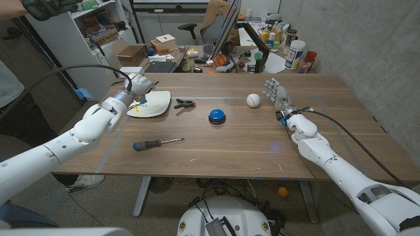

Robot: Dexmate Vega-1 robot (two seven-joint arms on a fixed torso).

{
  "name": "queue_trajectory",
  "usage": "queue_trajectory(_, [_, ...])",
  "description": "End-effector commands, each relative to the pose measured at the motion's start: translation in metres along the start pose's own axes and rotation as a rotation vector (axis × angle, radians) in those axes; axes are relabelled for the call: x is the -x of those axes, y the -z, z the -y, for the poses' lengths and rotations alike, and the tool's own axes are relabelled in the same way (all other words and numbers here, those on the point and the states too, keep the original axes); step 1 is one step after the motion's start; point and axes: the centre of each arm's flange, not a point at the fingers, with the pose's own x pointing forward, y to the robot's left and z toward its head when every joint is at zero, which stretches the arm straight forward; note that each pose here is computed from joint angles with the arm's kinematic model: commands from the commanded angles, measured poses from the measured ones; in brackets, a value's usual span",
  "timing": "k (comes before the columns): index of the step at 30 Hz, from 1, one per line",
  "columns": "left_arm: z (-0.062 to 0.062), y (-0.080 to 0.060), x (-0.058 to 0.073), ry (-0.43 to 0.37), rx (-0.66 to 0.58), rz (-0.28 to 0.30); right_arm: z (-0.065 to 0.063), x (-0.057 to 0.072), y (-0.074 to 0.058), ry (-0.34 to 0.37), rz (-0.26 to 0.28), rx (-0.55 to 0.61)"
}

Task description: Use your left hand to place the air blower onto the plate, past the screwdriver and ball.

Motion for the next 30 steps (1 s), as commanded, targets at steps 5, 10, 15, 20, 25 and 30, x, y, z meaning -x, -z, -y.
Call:
queue_trajectory(5, [0.034,0.024,-0.015,0.062,0.073,-0.172,-0.003,-0.009,-0.01,-0.023,0.016,0.019])
queue_trajectory(10, [0.04,0.027,-0.015,0.069,0.058,-0.206,-0.003,-0.009,-0.015,-0.034,0.034,0.022])
queue_trajectory(15, [0.045,0.028,-0.015,0.079,0.011,-0.235,0.0,-0.008,-0.021,-0.028,0.045,0.023])
queue_trajectory(20, [0.051,0.031,-0.012,0.084,-0.014,-0.273,0.004,-0.005,-0.025,-0.023,0.057,0.023])
queue_trajectory(25, [0.056,0.033,-0.01,0.075,-0.042,-0.301,0.006,-0.002,-0.028,-0.019,0.065,0.027])
queue_trajectory(30, [0.06,0.022,-0.007,0.019,-0.176,-0.226,0.008,0.0,-0.032,-0.012,0.07,0.03])
